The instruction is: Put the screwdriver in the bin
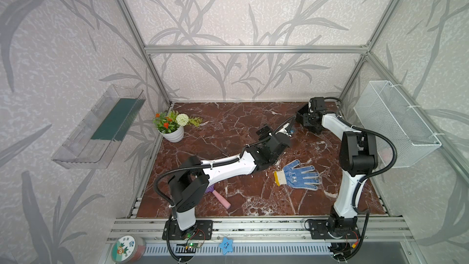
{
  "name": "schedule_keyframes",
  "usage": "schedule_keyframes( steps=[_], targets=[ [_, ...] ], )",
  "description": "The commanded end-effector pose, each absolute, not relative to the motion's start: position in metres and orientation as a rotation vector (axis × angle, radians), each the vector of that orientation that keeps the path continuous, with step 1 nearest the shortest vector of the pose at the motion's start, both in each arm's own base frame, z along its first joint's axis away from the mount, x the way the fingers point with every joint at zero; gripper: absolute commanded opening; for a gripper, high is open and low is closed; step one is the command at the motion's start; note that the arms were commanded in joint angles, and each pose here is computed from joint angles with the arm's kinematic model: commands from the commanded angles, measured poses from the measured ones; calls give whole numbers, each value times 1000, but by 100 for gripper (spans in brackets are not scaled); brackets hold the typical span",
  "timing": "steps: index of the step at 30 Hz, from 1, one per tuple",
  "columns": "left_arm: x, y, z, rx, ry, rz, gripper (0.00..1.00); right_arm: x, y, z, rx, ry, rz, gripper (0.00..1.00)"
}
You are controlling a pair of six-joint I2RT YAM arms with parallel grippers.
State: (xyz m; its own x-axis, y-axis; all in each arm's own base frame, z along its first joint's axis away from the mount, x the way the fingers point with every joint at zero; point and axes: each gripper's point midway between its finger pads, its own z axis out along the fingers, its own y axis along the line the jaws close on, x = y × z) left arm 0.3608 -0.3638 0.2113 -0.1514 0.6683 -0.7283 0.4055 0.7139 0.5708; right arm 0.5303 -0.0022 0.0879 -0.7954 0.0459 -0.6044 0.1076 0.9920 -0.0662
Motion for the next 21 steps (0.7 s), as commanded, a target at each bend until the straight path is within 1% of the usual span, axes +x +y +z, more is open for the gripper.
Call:
schedule_keyframes(
  steps=[1,2,3,4,8,9,11,14,18,21],
  targets=[
    [350,-362,222,801,1864,96,99,524,-3,78,122,2543,-134,41],
    [347,-361,226,779,1882,35,99,523,-3,77,144,2555,-124,38],
    [345,-361,229,756,1900,-31,99,520,-1,77,162,2571,-107,32],
    [344,-358,231,736,1917,-73,99,518,3,76,168,2575,-84,29],
    [345,-346,235,686,1953,-104,99,504,19,73,145,2582,-47,24],
    [345,-342,236,671,1962,-114,99,500,24,71,137,2586,-51,21],
    [343,-336,237,624,1994,-187,99,492,35,70,109,2580,-52,17],
    [341,-320,248,515,2004,-330,99,479,54,74,51,2577,-78,9],
    [338,-295,256,439,2006,-356,99,460,90,90,-3,2556,-53,4],
    [335,-278,258,388,2011,-370,99,445,120,99,14,2574,26,4]
  ],
)
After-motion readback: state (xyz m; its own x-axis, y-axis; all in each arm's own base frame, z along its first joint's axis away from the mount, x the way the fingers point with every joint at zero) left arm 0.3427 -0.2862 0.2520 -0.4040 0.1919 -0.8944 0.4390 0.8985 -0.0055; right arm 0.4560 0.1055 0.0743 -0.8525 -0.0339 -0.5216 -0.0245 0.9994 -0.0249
